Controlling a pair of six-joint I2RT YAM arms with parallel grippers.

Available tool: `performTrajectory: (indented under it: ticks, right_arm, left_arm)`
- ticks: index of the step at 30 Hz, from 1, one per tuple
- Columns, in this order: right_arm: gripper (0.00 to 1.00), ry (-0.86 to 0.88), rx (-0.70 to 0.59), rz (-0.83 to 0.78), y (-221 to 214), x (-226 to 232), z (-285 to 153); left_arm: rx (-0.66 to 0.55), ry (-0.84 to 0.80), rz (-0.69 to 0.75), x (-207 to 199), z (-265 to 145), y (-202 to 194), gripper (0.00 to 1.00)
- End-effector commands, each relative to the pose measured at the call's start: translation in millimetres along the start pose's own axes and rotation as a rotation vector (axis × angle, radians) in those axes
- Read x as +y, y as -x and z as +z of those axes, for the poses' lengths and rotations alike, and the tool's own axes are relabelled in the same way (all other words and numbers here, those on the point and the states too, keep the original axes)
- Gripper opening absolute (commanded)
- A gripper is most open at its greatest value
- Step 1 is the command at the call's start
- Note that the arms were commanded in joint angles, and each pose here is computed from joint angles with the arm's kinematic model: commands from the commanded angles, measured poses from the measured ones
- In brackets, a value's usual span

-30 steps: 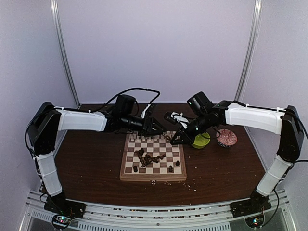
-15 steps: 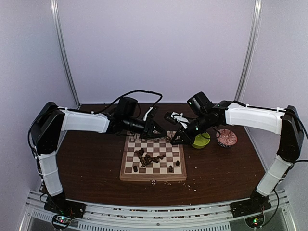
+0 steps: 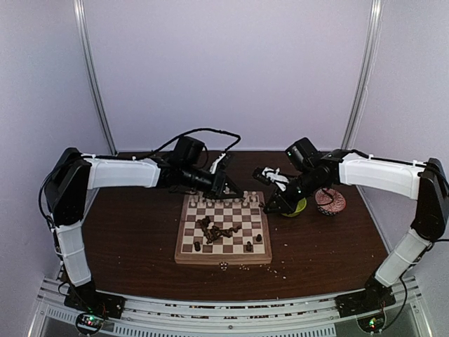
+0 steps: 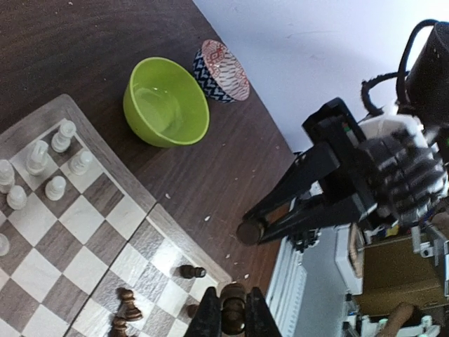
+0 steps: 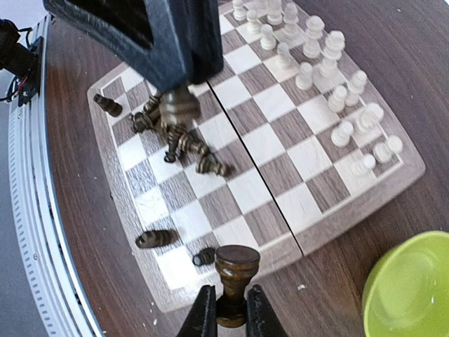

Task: Set up the chess pieces on the board
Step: Pick up the pawn from the chess pile, then place the pawn on b7.

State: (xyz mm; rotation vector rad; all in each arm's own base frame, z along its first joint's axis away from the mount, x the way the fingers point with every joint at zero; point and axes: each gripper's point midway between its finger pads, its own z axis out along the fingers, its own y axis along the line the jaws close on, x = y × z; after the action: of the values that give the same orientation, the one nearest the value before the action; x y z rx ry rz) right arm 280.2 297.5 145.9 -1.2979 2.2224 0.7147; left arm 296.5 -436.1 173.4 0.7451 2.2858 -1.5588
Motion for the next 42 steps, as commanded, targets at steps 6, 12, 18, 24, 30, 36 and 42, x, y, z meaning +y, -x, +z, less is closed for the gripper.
performTrajectory:
  ticks: [6,12,18,24,30,36,42]
  right_arm:
    - [0.05,-0.192,-0.022,0.079,-32,-40,-49]
    - [0.05,-0.238,-0.054,0.197,-39,-75,-63]
    - [0.05,-0.231,-0.062,0.212,-41,-78,-65]
    - [0.05,-0.222,-0.067,0.21,-41,-76,-65]
    - [0.06,-0.218,-0.06,0.215,-43,-78,-63]
    - [0.06,-0.214,-0.054,0.215,-43,-79,-61]
    - [0.06,-0.212,-0.051,0.218,-44,-79,-60]
  left_arm:
    - [0.215,0.391,0.446,25,19,-34,0.02]
    - [0.348,0.505,0.684,20,41,-59,0.02]
    - [0.451,0.57,0.758,30,60,-71,0.02]
    - [0.512,0.622,0.748,48,66,-77,0.02]
    - [0.533,0.58,0.741,47,70,-86,0.02]
    - [0.546,0.555,0.749,44,73,-92,0.03]
    - [0.554,0.524,0.751,41,79,-96,0.03]
